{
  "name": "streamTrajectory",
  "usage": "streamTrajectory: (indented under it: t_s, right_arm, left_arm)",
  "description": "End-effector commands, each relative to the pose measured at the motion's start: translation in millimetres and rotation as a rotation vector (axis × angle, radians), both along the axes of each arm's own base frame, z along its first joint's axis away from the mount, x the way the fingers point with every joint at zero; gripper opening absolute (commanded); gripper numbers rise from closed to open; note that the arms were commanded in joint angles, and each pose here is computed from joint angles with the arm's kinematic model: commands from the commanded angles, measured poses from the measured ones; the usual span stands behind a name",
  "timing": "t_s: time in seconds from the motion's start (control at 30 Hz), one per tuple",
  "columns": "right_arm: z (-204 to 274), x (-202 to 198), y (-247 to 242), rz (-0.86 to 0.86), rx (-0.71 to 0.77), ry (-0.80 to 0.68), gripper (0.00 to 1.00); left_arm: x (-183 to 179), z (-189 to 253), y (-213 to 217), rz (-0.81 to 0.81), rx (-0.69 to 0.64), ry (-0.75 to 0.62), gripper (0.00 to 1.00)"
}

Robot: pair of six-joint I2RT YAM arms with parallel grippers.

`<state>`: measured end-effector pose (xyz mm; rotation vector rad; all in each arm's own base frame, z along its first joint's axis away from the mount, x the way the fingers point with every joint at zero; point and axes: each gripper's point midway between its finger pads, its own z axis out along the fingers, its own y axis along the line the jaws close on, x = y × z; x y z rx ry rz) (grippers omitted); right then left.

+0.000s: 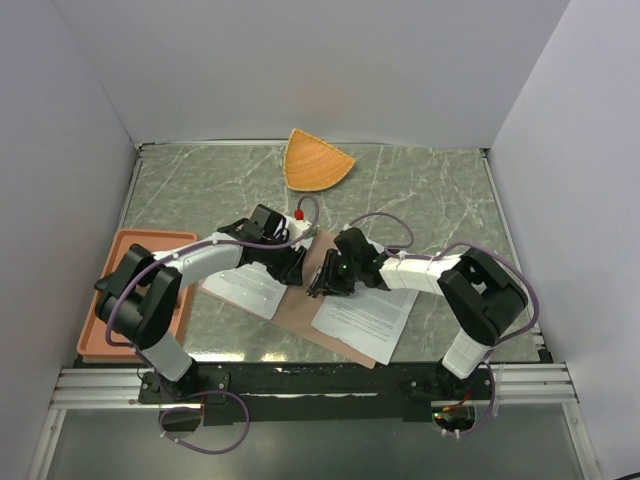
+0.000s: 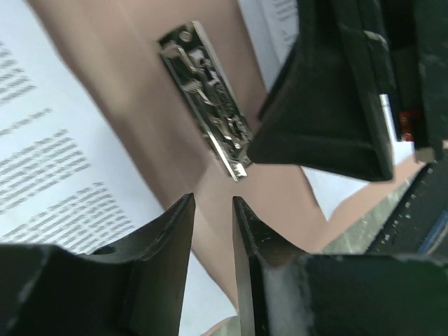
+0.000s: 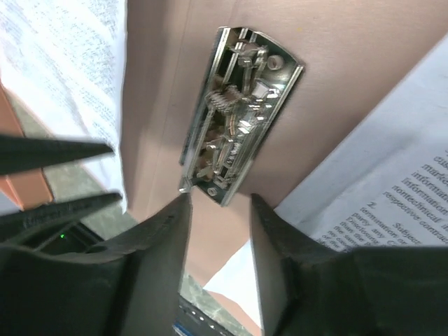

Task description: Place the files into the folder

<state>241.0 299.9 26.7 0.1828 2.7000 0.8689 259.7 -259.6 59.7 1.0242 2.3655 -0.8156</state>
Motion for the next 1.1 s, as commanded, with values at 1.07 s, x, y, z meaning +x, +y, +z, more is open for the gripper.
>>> streamTrajectory:
  t_s: [1.07]
  right_arm:
    - [-41,1,-16,-0.121,-0.132,0.102,0.11]
  left_arm:
    - [-1,-8,-17,-0.022,-0.031,-0.047,0.35]
